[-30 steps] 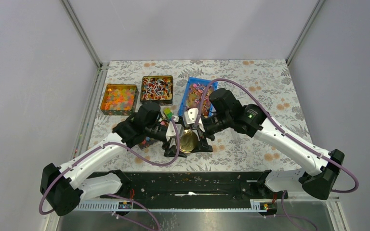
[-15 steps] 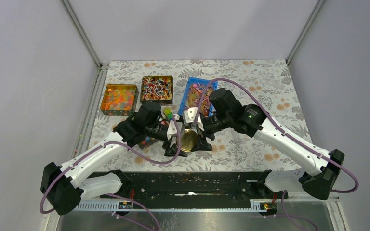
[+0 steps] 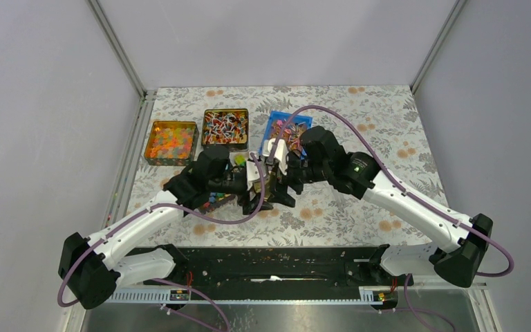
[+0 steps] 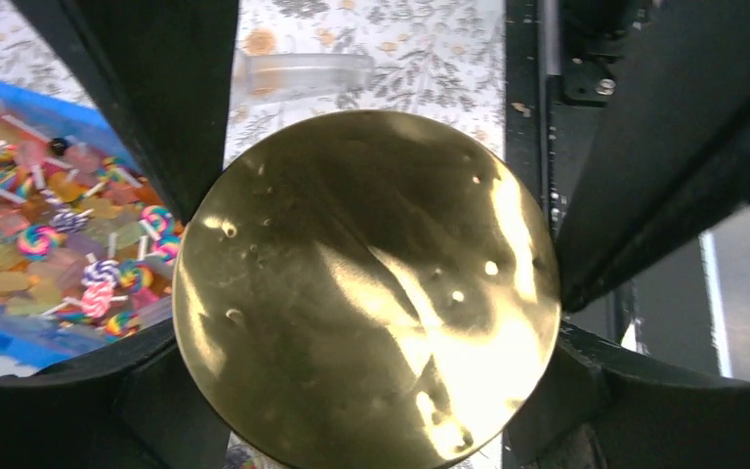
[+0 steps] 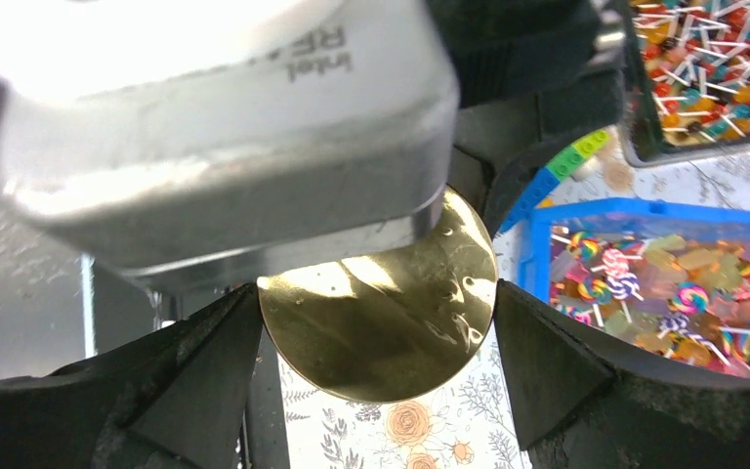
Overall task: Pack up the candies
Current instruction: Screw the bottle lid onto the packing bottle.
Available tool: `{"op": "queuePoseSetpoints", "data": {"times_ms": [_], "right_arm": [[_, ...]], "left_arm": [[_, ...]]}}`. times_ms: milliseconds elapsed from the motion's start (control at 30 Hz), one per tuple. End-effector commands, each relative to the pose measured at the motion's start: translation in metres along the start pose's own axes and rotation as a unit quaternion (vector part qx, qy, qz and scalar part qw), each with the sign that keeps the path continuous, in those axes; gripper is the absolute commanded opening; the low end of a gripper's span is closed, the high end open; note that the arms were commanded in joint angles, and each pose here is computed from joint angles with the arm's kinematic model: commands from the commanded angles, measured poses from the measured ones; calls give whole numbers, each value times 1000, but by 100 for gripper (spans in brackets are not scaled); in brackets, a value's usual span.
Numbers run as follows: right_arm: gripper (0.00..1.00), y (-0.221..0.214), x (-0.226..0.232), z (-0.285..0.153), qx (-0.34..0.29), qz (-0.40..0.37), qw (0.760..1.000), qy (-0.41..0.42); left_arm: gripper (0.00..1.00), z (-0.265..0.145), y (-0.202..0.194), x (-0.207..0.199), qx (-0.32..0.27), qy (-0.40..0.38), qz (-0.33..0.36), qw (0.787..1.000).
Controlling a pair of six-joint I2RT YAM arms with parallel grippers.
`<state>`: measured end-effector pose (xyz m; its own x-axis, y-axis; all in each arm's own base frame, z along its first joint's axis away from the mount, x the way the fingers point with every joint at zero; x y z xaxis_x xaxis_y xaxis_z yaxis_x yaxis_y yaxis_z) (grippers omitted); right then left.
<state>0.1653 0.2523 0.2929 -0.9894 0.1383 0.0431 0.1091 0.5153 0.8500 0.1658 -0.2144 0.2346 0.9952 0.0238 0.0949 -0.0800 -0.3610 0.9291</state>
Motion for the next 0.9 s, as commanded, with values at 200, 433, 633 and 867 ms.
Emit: {"op": "queuePoseSetpoints", "data": {"times_ms": [200, 433, 633, 867], "right_arm": [[87, 22, 1, 27, -55, 79, 994, -50], [100, 11, 8, 13, -58, 24, 997, -38], [99, -3, 14, -12, -38, -12, 999, -35], [100, 4, 17, -34, -66, -37, 997, 16]], "left_arm": [[55, -6, 59, 36, -103, 113, 74, 985], [56, -12, 40, 25, -65, 97, 76, 990], [56, -19, 20, 16, -18, 73, 103, 992], [57, -23, 14, 7, -19, 23, 128, 991]]}}
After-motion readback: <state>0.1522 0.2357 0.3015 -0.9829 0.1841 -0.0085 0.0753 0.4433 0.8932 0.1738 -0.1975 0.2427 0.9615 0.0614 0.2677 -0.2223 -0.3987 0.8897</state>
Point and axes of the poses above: each gripper's point midway between its finger pads, its own z axis out along the fingers, its own x axis along the line the jaws close on, y = z × x, the point moved 8 cm from there along -z, back along the fingers, and after that the axes turned 5 degrees about z, right-handed, at the moved point
